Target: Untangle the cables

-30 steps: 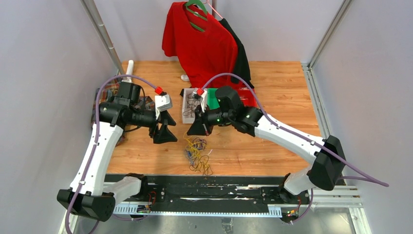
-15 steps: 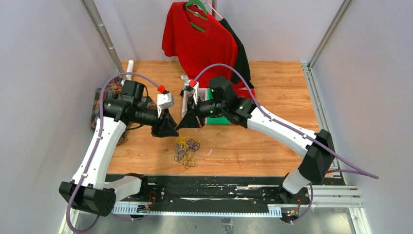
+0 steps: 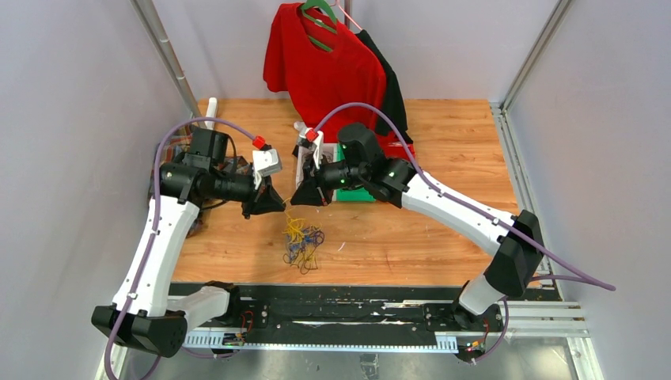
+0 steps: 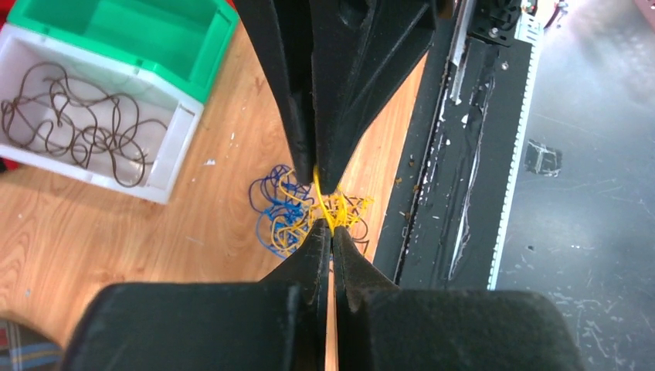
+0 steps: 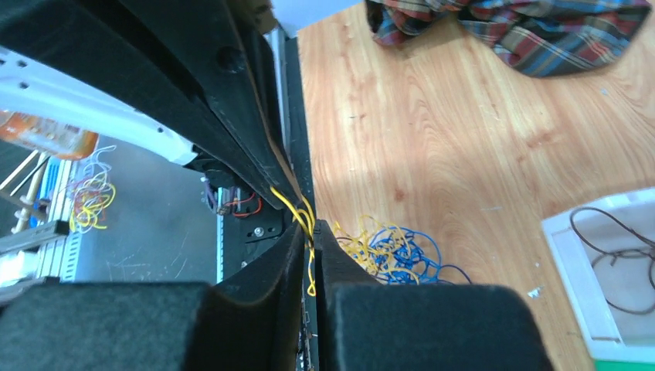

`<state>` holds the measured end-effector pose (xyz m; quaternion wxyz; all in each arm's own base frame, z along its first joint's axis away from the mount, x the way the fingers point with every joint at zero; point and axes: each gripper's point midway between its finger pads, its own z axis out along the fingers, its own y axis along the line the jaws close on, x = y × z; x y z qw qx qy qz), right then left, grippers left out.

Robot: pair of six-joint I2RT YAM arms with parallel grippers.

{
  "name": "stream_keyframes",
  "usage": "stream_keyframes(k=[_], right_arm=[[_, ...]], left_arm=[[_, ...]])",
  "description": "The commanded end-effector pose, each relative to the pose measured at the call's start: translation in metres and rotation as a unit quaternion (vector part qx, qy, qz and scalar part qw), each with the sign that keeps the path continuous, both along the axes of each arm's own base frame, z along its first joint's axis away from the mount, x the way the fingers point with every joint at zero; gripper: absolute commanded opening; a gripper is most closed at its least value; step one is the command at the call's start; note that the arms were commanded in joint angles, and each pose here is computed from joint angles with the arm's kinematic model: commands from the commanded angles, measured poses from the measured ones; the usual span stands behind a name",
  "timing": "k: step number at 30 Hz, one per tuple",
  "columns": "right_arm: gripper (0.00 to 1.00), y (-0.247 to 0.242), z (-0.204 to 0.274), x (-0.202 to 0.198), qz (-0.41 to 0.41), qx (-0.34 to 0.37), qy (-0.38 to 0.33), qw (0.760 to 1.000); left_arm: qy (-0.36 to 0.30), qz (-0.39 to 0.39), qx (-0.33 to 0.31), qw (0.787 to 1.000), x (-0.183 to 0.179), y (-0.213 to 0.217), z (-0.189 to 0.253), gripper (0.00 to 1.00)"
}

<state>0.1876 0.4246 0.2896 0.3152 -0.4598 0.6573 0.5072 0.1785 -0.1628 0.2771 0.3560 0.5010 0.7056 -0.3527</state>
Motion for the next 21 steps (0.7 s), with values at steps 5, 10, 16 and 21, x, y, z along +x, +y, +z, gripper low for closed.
stream_keyframes(k=[5, 10, 16, 21], right_arm=[[0.28, 0.004, 0.018, 0.027, -0.126, 0.02, -0.068, 0.989], [0.41, 0.018, 0.012, 0.022, -0.168, 0.016, -0.086, 0.982], [0.42, 0.018, -0.001, 0.038, -0.264, 0.023, -0.08, 0.961], [0.51, 0.024, -0.007, 0.043, -0.288, 0.044, -0.076, 0.954]], left_arm=[[0.008, 0.066, -0.02, 0.998, 0.007, -0.001, 0.025, 0.01], [0.011, 0.078, -0.034, 0.996, 0.002, -0.002, 0.039, 0.01], [-0.003, 0.073, -0.049, 0.996, -0.005, -0.003, 0.052, 0.01], [-0.004, 0.062, -0.069, 0.996, -0.013, -0.007, 0.065, 0.01]])
